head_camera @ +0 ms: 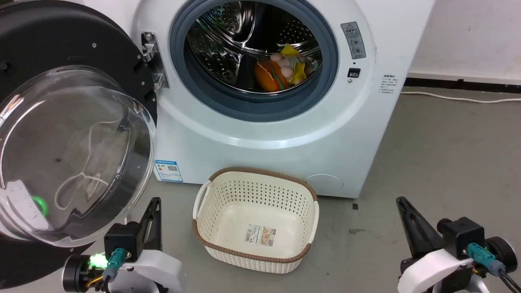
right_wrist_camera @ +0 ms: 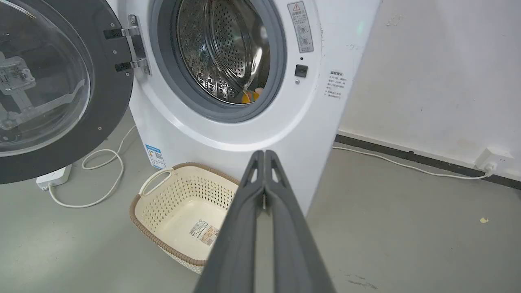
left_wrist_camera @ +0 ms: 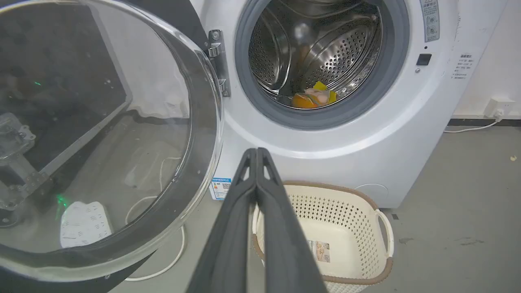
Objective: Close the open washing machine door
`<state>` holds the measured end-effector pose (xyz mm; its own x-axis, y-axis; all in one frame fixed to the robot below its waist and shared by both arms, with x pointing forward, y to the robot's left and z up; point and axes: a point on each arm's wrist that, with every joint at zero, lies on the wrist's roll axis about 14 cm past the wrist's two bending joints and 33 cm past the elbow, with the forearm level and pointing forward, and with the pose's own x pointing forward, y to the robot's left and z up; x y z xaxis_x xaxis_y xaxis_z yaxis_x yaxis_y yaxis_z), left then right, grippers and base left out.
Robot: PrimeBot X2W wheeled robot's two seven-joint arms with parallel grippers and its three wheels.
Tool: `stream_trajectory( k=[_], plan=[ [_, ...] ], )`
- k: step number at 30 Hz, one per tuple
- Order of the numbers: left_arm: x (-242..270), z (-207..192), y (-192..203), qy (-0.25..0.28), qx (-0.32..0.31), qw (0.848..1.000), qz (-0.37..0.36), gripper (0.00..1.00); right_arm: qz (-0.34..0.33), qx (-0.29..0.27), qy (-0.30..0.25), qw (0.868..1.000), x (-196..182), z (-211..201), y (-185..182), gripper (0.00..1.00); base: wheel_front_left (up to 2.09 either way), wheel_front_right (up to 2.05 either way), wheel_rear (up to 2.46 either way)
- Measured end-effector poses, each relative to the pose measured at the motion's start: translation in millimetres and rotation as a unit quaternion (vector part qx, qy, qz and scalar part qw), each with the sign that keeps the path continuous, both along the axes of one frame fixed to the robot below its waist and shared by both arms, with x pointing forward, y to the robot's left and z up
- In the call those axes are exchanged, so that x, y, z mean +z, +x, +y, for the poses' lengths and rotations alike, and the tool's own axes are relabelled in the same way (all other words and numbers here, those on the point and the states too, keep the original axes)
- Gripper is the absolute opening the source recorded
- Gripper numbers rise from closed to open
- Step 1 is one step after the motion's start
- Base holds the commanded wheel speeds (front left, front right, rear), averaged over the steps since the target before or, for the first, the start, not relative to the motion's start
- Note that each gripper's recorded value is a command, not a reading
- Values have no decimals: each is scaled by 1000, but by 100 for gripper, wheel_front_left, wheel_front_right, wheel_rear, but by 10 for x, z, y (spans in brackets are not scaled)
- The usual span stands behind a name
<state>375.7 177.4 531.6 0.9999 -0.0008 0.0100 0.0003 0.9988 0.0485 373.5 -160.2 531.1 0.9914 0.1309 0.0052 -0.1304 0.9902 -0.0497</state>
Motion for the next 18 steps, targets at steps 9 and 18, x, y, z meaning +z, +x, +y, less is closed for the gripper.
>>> stream_trajectory(
  k=[9, 18],
  plan=[
    [0, -1, 0, 0, 0, 1000, 0, 0, 0, 0, 0, 1000, 0, -2, 0, 0, 0, 0, 0],
    [0, -2, 0, 0, 0, 1000, 0, 0, 0, 0, 0, 1000, 0, -2, 0, 0, 0, 0, 0]
  ],
)
